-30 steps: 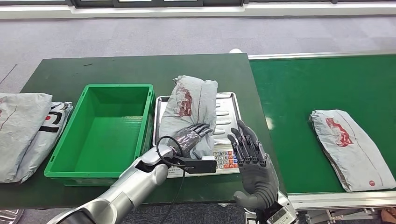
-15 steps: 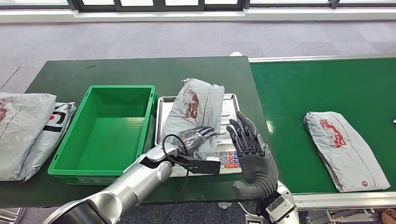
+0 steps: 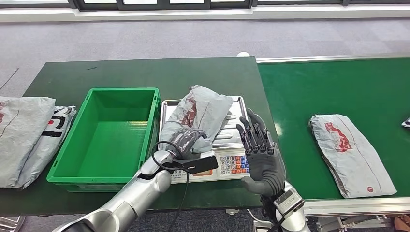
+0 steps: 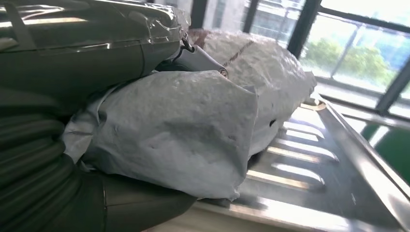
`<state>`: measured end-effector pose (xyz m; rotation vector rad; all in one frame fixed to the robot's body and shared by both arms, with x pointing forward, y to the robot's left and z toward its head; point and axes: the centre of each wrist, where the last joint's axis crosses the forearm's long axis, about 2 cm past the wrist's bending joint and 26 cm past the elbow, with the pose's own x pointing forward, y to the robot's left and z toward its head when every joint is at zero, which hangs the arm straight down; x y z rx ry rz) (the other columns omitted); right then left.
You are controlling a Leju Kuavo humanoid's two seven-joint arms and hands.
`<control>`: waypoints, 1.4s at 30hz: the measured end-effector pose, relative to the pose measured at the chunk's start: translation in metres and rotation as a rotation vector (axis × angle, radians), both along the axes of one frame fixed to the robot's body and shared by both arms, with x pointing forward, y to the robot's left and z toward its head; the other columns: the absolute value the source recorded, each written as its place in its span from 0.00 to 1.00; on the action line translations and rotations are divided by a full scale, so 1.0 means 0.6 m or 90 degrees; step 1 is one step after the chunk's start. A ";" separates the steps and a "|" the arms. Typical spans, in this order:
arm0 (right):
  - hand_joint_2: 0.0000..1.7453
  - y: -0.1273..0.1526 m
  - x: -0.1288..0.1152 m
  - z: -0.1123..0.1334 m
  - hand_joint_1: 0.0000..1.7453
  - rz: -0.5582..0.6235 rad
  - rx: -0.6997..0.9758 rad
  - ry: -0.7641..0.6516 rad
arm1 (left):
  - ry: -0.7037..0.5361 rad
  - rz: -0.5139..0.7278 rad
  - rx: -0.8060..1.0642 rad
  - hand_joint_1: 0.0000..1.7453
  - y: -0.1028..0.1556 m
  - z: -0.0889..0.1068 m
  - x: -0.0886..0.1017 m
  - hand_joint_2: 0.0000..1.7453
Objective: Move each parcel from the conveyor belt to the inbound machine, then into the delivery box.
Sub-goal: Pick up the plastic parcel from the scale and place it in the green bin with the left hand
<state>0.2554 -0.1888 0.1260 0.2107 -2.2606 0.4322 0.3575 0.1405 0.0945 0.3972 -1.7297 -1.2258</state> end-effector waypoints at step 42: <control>1.00 0.041 -0.019 0.023 0.00 -0.064 0.017 0.016 | -0.660 0.373 -0.249 1.00 0.197 0.195 -0.020 1.00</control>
